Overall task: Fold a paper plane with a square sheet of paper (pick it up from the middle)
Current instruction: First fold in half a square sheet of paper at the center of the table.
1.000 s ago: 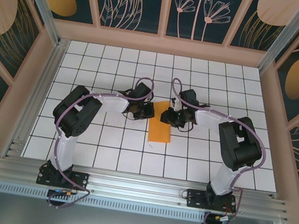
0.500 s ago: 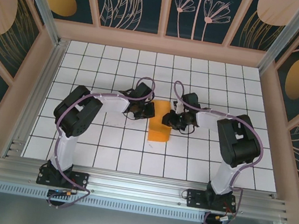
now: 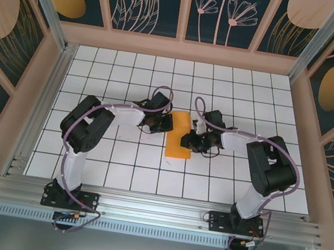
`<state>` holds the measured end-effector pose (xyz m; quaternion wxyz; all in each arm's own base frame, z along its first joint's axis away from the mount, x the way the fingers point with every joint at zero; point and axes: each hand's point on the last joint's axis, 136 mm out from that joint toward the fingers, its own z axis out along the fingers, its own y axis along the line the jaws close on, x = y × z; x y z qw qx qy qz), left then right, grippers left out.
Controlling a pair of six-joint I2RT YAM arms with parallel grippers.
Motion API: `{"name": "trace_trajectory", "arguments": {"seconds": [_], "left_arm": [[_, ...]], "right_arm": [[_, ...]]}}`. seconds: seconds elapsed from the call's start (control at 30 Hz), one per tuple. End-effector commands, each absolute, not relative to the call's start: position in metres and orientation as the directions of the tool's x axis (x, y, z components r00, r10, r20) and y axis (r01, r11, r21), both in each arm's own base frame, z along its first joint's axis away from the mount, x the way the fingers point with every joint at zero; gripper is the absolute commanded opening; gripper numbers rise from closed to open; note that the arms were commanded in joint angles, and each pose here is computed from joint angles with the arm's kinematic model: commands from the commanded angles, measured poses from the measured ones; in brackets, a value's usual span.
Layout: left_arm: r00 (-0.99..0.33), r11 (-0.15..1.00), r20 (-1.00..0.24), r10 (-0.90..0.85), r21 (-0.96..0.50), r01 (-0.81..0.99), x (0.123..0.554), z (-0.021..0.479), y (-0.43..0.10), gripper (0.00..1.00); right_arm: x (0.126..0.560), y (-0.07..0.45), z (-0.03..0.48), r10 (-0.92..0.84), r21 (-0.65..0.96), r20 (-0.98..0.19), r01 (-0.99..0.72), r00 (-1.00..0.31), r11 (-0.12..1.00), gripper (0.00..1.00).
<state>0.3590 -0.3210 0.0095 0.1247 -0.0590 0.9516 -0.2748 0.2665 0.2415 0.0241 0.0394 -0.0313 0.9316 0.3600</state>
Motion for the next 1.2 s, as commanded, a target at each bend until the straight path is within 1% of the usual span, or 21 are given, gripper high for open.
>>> {"name": "trace_trajectory", "arguments": {"seconds": [0.0,0.13,0.23,0.3,0.53,0.63,0.7,0.77,0.9,1.0,1.1,1.17], "left_arm": [[-0.976,0.948,-0.094,-0.196,-0.273,-0.164,0.321,-0.075,-0.263,0.08],[-0.976,0.949,-0.098,-0.197,-0.271,-0.164,0.322,-0.074,-0.263,0.08],[-0.975,0.948,-0.098,-0.2,-0.271,-0.167,0.321,-0.074,-0.262,0.08],[-0.975,0.947,-0.097,-0.202,-0.272,-0.169,0.321,-0.074,-0.262,0.08],[-0.974,0.947,-0.098,-0.206,-0.27,-0.174,0.321,-0.075,-0.261,0.08],[-0.973,0.947,-0.099,-0.206,-0.271,-0.173,0.322,-0.075,-0.262,0.08],[-0.974,0.947,-0.1,-0.204,-0.272,-0.171,0.322,-0.075,-0.263,0.07],[-0.974,0.947,-0.102,-0.202,-0.272,-0.168,0.322,-0.074,-0.262,0.07],[-0.976,0.948,-0.107,-0.192,-0.278,-0.156,0.323,-0.072,-0.264,0.08],[-0.976,0.947,-0.112,-0.185,-0.285,-0.147,0.325,-0.07,-0.266,0.07],[-0.977,0.946,-0.113,-0.183,-0.291,-0.143,0.325,-0.069,-0.267,0.07],[-0.977,0.945,-0.111,-0.181,-0.294,-0.142,0.325,-0.068,-0.268,0.07]], "right_arm": [[0.252,0.233,0.013,-0.024,0.644,-0.04,-0.044,-0.999,0.764,0.24],[0.249,0.228,0.008,-0.019,0.624,-0.029,-0.033,-0.999,0.78,0.23],[0.249,0.235,0.032,-0.025,0.676,-0.082,-0.074,-0.996,0.733,0.22],[0.245,0.235,0.04,-0.021,0.692,-0.093,-0.08,-0.995,0.717,0.23],[0.212,0.218,0.0,0.013,0.643,0.052,0.043,-0.999,0.764,0.22],[0.202,0.21,-0.008,0.033,0.617,0.088,0.081,-0.996,0.782,0.22],[0.2,0.211,-0.004,0.03,0.626,0.09,0.08,-0.995,0.775,0.22],[0.209,0.214,0.011,0.023,0.645,0.037,0.042,-0.999,0.763,0.22],[0.261,0.223,0.067,0.065,0.688,-0.162,-0.066,-0.985,0.722,0.23],[0.299,0.221,0.085,0.106,0.661,-0.269,-0.103,-0.957,0.743,0.23],[0.329,0.221,0.077,0.12,0.614,-0.291,-0.089,-0.949,0.784,0.23],[0.347,0.225,0.071,0.118,0.604,-0.299,-0.093,-0.947,0.792,0.22]]}}
